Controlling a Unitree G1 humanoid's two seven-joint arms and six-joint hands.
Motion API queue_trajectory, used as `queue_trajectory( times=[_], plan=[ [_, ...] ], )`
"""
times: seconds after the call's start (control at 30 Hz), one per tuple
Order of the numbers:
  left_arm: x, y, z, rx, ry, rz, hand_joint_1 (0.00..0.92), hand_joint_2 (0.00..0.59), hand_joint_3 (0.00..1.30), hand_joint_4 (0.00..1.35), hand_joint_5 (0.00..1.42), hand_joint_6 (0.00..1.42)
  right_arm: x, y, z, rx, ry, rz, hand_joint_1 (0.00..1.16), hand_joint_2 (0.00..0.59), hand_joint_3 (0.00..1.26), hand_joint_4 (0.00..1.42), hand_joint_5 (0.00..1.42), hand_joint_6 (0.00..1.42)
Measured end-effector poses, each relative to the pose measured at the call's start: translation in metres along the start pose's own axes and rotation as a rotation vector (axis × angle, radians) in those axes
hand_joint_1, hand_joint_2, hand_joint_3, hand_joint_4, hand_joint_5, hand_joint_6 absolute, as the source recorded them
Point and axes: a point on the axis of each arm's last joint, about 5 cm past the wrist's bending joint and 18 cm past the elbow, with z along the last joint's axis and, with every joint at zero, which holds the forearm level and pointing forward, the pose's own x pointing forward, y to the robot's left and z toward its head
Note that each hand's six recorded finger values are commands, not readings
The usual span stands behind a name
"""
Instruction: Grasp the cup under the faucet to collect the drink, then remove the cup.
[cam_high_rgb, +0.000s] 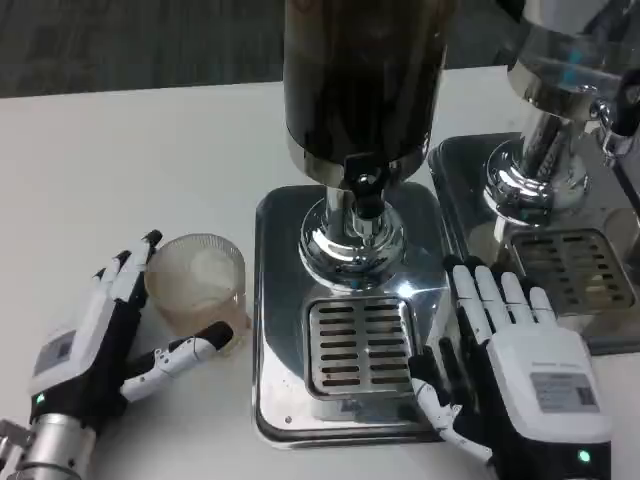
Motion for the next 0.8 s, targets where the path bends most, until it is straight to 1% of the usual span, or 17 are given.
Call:
queue_trajectory(
  times=[0.13, 0.23, 0.47, 0.53, 0.6, 0.63, 0.67, 0.7, 0.77, 0.8],
  plan=[
    [0.006, -0.002, 0.0016, -0.001, -0.012, 0.011, 0.056, 0.000, 0.00, 0.00, 0.01, 0.01, 0.000, 0.0007, 0.0017, 0.005, 0.007, 0.000, 0.29, 0.432, 0.00, 0.00, 0.00, 0.00],
    [0.008, -0.003, 0.0022, -0.005, -0.015, 0.010, 0.073, 0.000, 0.00, 0.00, 0.08, 0.11, 0.000, 0.0014, 0.0037, 0.010, 0.005, 0.001, 0.29, 0.432, 0.00, 0.00, 0.00, 0.00],
    [0.012, -0.008, 0.0050, -0.035, -0.020, 0.010, 0.096, 0.000, 0.00, 0.00, 0.27, 0.47, 0.000, 0.0020, 0.0048, 0.011, 0.009, 0.003, 0.30, 0.426, 0.00, 0.00, 0.00, 0.00],
    [0.013, -0.008, 0.0063, -0.042, -0.031, 0.027, 0.105, 0.004, 0.00, 0.01, 0.35, 0.58, 0.000, 0.0020, 0.0048, 0.011, 0.010, 0.003, 0.30, 0.426, 0.00, 0.00, 0.00, 0.00],
    [0.015, -0.008, 0.0072, -0.043, -0.038, 0.023, 0.129, 0.011, 0.00, 0.09, 0.46, 0.71, 0.000, 0.0020, 0.0049, 0.011, 0.010, 0.003, 0.30, 0.425, 0.00, 0.00, 0.00, 0.00],
    [0.016, -0.008, 0.0084, -0.048, -0.050, 0.033, 0.148, 0.024, 0.00, 0.14, 0.52, 0.77, 0.000, 0.0020, 0.0048, 0.010, 0.011, 0.003, 0.30, 0.425, 0.00, 0.00, 0.00, 0.00],
    [0.017, -0.008, 0.0090, -0.048, -0.057, 0.031, 0.198, 0.039, 0.03, 0.22, 0.59, 0.84, 0.000, 0.0020, 0.0048, 0.011, 0.011, 0.003, 0.30, 0.425, 0.00, 0.00, 0.00, 0.00],
    [0.018, -0.007, 0.0095, -0.048, -0.063, 0.037, 0.216, 0.048, 0.08, 0.29, 0.65, 0.90, -0.001, 0.0019, 0.0048, 0.011, 0.012, 0.002, 0.30, 0.425, 0.00, 0.00, 0.00, 0.00],
    [0.018, -0.007, 0.0094, -0.043, -0.068, 0.038, 0.292, 0.076, 0.22, 0.45, 0.80, 1.03, -0.001, 0.0012, 0.0052, 0.012, 0.012, 0.000, 0.31, 0.424, 0.00, 0.00, 0.00, 0.00],
    [0.017, -0.007, 0.0094, -0.043, -0.071, 0.045, 0.316, 0.083, 0.29, 0.52, 0.85, 1.08, -0.001, 0.0007, 0.0055, 0.013, 0.011, -0.002, 0.31, 0.424, 0.00, 0.00, 0.00, 0.00]
  ],
)
